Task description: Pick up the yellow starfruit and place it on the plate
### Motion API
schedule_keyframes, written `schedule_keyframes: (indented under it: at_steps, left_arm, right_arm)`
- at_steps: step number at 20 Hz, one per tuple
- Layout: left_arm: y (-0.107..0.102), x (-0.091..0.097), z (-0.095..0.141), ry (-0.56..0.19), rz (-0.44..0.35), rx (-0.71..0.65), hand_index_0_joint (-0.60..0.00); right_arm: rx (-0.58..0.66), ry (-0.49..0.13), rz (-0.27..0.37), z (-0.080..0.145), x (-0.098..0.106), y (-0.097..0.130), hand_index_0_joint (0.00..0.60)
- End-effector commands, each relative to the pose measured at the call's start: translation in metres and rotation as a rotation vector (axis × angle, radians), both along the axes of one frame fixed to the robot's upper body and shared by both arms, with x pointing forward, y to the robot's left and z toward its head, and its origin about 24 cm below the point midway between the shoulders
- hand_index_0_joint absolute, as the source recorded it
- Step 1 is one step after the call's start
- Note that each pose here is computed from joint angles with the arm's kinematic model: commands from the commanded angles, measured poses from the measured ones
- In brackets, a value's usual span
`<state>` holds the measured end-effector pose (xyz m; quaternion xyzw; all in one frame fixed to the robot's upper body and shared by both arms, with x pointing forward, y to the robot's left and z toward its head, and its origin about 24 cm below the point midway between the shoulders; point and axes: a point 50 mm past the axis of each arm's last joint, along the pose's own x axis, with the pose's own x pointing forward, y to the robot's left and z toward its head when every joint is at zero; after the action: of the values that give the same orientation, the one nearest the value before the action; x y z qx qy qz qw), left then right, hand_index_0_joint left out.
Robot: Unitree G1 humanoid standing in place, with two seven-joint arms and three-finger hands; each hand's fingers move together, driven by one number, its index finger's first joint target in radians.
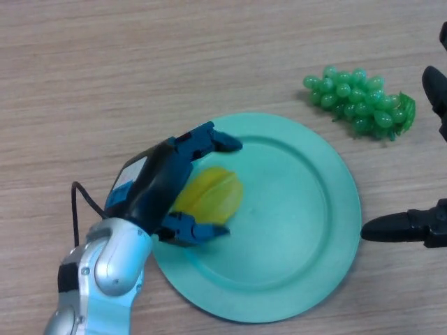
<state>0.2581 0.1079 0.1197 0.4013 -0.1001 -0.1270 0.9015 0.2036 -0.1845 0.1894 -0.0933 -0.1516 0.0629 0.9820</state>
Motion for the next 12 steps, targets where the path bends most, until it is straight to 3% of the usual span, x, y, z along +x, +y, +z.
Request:
schedule_keyframes:
  at_steps: [1, 4, 7, 11, 12]
  left_arm:
    - [-0.002, -0.007, 0.025, -0.18, -0.059, 0.038, 0.0]
    - [0.003, -0.013, 0.042, -0.249, -0.095, -0.079, 0.0]
    - [0.022, -0.011, 0.059, -0.342, -0.037, -0.218, 0.0]
    - [0.051, -0.026, 0.084, -0.474, -0.087, -0.588, 0.0]
    - [0.056, -0.028, 0.086, -0.487, -0.093, -0.625, 0.0]
  right_arm:
    - [-0.026, -0.186, -0.027, 0.025, -0.012, -0.003, 0.0]
    - [-0.022, -0.177, -0.023, 0.024, -0.012, -0.003, 0.0]
    - [-0.031, -0.181, -0.017, 0.024, -0.011, 0.0, 0.0]
    - [-0.021, -0.171, -0.007, 0.023, -0.007, 0.004, 0.0]
    - [-0.022, -0.168, -0.005, 0.024, -0.006, 0.004, 0.0]
